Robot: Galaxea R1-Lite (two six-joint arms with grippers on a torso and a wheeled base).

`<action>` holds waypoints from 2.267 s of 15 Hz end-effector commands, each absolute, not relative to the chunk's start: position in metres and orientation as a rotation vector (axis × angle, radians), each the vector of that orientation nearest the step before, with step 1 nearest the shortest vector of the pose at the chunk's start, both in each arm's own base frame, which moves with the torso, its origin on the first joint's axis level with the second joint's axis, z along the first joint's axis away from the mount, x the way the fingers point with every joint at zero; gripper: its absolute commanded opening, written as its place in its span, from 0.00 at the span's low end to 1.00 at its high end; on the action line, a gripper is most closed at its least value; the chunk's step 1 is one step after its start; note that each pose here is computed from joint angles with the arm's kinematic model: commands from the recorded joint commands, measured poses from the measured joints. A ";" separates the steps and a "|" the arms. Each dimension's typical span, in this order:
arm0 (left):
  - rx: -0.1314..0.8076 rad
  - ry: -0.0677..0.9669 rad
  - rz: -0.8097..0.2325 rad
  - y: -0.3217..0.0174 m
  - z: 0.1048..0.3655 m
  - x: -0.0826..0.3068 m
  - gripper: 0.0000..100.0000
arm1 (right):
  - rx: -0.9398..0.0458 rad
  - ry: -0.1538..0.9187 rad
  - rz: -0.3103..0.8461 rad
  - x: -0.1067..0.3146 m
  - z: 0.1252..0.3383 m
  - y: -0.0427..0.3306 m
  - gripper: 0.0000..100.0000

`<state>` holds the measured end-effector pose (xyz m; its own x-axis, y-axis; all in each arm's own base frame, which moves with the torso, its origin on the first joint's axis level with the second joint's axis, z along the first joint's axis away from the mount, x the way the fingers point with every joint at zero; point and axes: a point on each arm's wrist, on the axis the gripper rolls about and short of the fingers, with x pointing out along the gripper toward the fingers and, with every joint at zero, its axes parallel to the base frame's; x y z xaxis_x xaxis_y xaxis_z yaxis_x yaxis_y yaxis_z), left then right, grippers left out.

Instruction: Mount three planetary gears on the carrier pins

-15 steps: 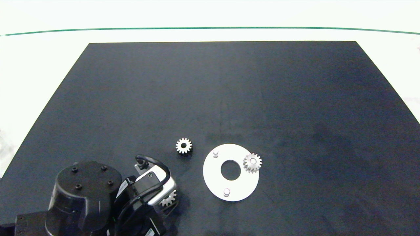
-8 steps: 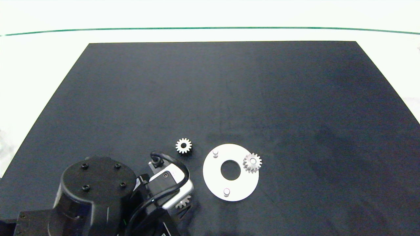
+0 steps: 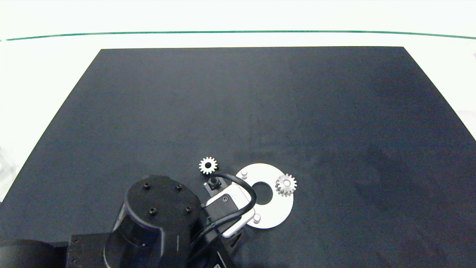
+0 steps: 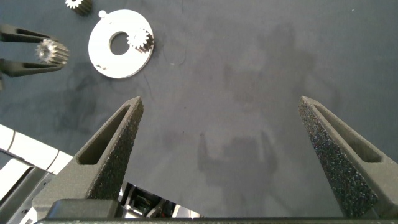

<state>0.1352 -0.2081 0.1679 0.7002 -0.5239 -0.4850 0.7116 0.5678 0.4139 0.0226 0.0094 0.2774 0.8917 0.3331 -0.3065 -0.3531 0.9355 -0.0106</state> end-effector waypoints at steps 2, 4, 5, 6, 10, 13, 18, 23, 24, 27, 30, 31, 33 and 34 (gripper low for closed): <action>0.664 0.336 -0.746 -0.232 0.161 0.140 0.25 | -0.060 0.294 0.354 0.018 0.278 0.006 1.00; 0.665 0.324 -0.761 -0.240 0.162 0.137 0.25 | -0.060 0.294 0.354 0.018 0.278 0.006 1.00; 0.666 0.319 -0.763 -0.243 0.163 0.136 0.25 | -0.060 0.294 0.354 0.018 0.278 0.006 1.00; 0.666 0.317 -0.770 -0.247 0.163 0.136 0.25 | -0.060 0.294 0.354 0.018 0.278 0.006 1.00; 0.662 0.316 -0.781 -0.263 0.160 0.140 0.25 | -0.049 0.272 0.354 0.014 0.280 0.003 1.00; 0.669 0.316 -0.794 -0.274 0.156 0.141 0.25 | -0.049 0.271 0.354 0.013 0.280 0.002 1.00; 0.680 0.319 -0.787 -0.276 0.154 0.146 0.25 | -0.049 0.271 0.355 0.012 0.279 0.001 1.00; 0.683 0.309 -0.774 -0.271 0.159 0.148 0.25 | -0.051 0.275 0.357 0.012 0.278 0.002 1.00; 0.685 0.307 -0.769 -0.268 0.160 0.149 0.25 | -0.049 0.274 0.356 0.012 0.278 0.001 1.00; 0.689 0.310 -0.768 -0.265 0.159 0.148 0.25 | -0.049 0.275 0.356 0.012 0.278 0.001 1.00; 0.695 0.318 -0.765 -0.264 0.156 0.149 0.25 | -0.049 0.275 0.356 0.011 0.277 0.001 1.00; 0.696 0.320 -0.764 -0.264 0.156 0.149 0.25 | -0.050 0.277 0.356 0.011 0.277 0.001 1.00; 0.707 0.327 -0.754 -0.263 0.153 0.153 0.25 | -0.050 0.277 0.356 0.011 0.277 0.001 1.00; 0.714 0.330 -0.753 -0.263 0.152 0.154 0.25 | -0.050 0.277 0.356 0.011 0.277 0.001 1.00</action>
